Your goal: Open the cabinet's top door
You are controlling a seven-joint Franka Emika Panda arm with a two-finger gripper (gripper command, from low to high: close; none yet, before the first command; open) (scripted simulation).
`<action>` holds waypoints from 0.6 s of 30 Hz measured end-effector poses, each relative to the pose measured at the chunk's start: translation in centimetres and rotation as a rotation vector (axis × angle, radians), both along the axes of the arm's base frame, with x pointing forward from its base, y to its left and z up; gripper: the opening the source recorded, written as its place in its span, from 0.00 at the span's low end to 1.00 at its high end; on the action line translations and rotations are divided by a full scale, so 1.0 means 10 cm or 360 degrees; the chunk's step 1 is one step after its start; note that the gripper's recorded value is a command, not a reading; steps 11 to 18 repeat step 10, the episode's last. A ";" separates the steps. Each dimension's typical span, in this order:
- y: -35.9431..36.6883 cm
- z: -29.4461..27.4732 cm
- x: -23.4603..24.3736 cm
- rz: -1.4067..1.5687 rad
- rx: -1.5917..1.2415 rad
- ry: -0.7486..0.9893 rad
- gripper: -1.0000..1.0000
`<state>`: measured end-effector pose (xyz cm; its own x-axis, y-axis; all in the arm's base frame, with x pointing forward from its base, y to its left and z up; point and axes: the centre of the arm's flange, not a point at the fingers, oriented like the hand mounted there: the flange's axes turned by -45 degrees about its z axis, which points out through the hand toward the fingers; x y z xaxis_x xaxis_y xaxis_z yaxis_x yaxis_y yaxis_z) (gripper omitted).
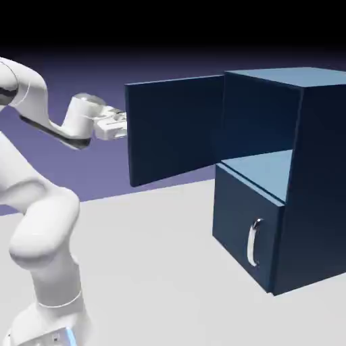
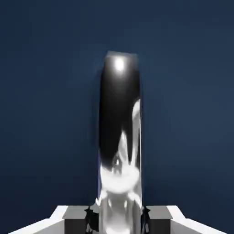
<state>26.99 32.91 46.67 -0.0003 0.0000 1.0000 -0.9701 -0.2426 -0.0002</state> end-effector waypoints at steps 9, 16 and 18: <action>0.48 0.00 0.15 -0.0251 0.0000 0.0000 0.00; 0.54 0.00 0.18 -0.0284 0.0000 0.0000 0.00; 0.54 0.00 0.18 -0.0284 0.0000 0.0000 0.00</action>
